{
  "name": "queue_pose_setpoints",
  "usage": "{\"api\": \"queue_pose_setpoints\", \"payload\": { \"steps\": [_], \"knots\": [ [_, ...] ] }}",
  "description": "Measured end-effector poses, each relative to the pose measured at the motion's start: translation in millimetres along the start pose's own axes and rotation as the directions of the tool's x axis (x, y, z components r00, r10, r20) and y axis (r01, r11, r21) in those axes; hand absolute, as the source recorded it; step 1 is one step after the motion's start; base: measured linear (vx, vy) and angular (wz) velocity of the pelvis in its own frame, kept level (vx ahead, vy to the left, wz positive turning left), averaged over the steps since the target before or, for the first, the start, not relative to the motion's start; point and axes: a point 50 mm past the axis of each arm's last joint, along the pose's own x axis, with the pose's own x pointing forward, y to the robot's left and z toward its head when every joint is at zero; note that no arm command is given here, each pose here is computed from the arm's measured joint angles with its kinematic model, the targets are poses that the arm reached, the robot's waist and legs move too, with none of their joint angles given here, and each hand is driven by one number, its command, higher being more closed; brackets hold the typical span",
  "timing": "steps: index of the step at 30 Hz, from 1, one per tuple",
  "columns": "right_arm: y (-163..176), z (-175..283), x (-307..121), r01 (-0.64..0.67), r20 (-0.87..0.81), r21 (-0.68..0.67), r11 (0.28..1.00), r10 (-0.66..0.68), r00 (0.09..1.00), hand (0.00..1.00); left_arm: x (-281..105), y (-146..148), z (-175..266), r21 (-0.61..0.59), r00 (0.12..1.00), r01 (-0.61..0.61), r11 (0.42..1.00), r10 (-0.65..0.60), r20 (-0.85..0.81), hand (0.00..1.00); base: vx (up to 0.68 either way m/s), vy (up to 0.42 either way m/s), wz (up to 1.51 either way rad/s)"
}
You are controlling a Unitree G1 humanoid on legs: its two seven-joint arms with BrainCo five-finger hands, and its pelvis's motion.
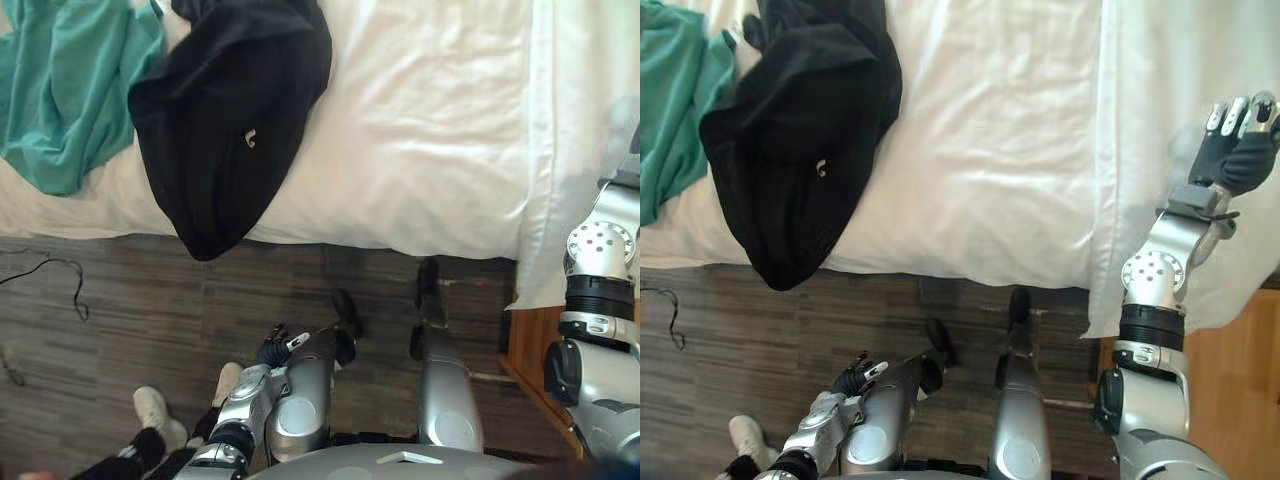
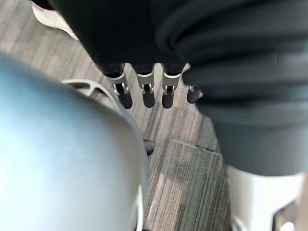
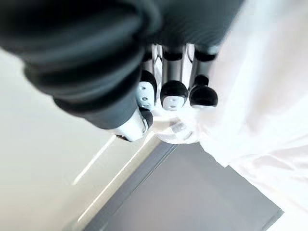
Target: Tidy the bed and pick cloth on bed and put in laundry
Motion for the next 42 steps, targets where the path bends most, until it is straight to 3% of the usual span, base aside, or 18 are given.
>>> {"api": "queue_pose_setpoints", "payload": {
  "steps": [5, 9, 11, 16, 20, 21, 24, 33, 36, 39, 42],
  "knots": [
    [3, -1, -3, -0.01, -0.033, 0.083, 0.997, 0.013, 0.999, 1.0, 3, -4, 13, 0.03, 0.999, 0.022, 0.999, -0.024, 0.046, 0.0, 0.02, -0.001, 0.01],
    [24, -14, -40, -0.204, -0.132, 0.187, 0.961, 0.23, 0.964, 1.0, 7, -3, 27, 0.047, 0.997, 0.008, 0.999, -0.011, 0.08, 0.0, -0.03, -0.041, -0.22],
    [24, -25, -71, -0.214, -0.195, 0.19, 0.958, 0.25, 0.948, 1.0, 8, 1, 30, 0.034, 0.996, -0.011, 0.999, 0.008, 0.084, 0.0, -0.04, -0.066, -0.22],
    [-32, -26, -143, -0.005, -0.296, 0.062, 0.998, 0.023, 0.955, 1.0, 7, 12, 32, -0.015, 0.995, -0.048, 0.999, 0.049, 0.088, 0.0, -0.01, -0.024, -0.2],
    [-104, -20, -210, 0.315, -0.372, -0.095, 0.944, -0.327, 0.869, 1.0, 5, 19, 32, -0.047, 0.991, -0.075, 0.996, 0.079, 0.104, 0.0, 0.01, 0.003, -0.17],
    [-120, -18, -234, 0.389, -0.39, -0.137, 0.911, -0.411, 0.824, 0.0, 5, 20, 32, -0.055, 0.991, -0.082, 0.995, 0.087, 0.105, 0.0, 0.02, 0.006, -0.29],
    [-141, -13, -276, 0.501, -0.417, -0.237, 0.833, -0.553, 0.722, 0.0, 4, 24, 25, -0.063, 0.991, -0.108, 0.992, 0.112, 0.077, 0.0, 0.02, 0.0, -0.21],
    [-156, -16, -335, 0.475, -0.532, -0.541, 0.694, -0.72, 0.445, 0.0, -12, 44, -14, -0.08, 0.976, -0.215, 0.973, 0.211, -0.05, 0.0, 0.06, -0.011, -0.02],
    [-155, -13, -374, 0.286, -0.583, -0.713, 0.64, -0.768, 0.265, 0.0, -19, 42, -33, -0.062, 0.973, -0.211, 0.976, 0.203, -0.105, 0.0, 0.17, -0.027, 0.14],
    [-153, -21, -394, 0.007, -0.655, -0.752, 0.66, -0.747, 0.116, 0.0, -18, 33, -37, -0.046, 0.976, -0.184, 0.982, 0.177, -0.129, 0.0, 0.17, -0.066, 0.17],
    [-158, -17, -404, -0.091, -0.661, -0.748, 0.658, -0.75, 0.008, 0.0, -15, 11, -40, -0.045, 0.982, -0.138, 0.989, 0.131, -0.133, 0.0, 0.09, -0.066, 0.61]
  ]
}}
